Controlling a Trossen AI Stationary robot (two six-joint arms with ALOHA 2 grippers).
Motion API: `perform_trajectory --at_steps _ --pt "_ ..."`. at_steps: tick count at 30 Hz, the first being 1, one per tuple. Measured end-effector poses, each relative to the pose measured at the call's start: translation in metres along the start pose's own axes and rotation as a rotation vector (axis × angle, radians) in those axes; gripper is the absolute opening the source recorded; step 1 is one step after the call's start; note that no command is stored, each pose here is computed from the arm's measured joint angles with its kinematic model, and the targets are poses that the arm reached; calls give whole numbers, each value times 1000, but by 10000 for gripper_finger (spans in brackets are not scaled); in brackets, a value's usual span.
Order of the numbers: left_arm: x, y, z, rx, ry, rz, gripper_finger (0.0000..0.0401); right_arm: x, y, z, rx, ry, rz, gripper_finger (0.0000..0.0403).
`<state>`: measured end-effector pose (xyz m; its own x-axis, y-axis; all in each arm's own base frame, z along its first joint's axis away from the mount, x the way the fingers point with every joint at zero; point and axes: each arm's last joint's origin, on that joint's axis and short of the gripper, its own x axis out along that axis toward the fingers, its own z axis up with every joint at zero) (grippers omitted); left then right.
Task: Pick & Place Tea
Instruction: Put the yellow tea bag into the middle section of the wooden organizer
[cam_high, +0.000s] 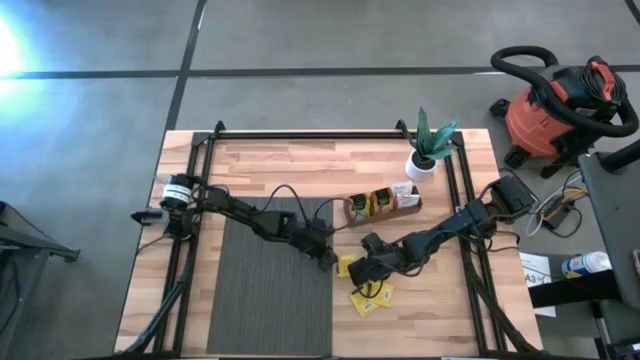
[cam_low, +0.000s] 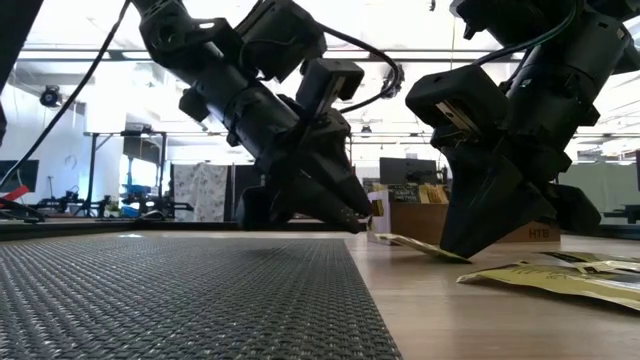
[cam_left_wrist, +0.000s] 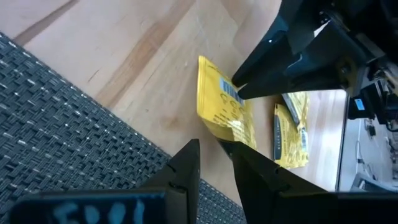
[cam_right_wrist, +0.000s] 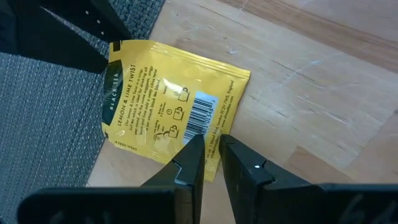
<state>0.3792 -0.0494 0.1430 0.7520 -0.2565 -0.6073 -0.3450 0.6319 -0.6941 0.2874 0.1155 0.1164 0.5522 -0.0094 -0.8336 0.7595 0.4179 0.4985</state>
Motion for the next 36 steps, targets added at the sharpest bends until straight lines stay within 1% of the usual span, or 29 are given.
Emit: perform_trajectory --at_steps 6,8,13,17,20,23,26,31,36 --pt "-1 4 7 0 -22 7 90 0 0 -1 1 0 0 54" --pt "-2 6 8 -23 -26 9 90 0 0 -1 -1 -1 1 54" --pt "-2 6 9 -52 5 -14 90 0 0 -1 -1 -1 0 54" --pt "-2 5 9 -33 11 -23 90 0 0 -1 -1 -1 0 54" --pt "-2 6 12 -34 -13 -12 90 0 0 -1 -1 -1 0 54" --pt "-3 8 15 -62 -35 3 90 0 0 -1 -1 -1 0 54" --pt "-4 10 16 -75 -13 -8 90 0 0 -1 3 0 0 54" --pt "-3 14 11 -81 45 39 90 0 0 -1 3 -1 0 54" --pt "1 15 6 -83 65 32 90 0 0 -1 2 -4 0 54"
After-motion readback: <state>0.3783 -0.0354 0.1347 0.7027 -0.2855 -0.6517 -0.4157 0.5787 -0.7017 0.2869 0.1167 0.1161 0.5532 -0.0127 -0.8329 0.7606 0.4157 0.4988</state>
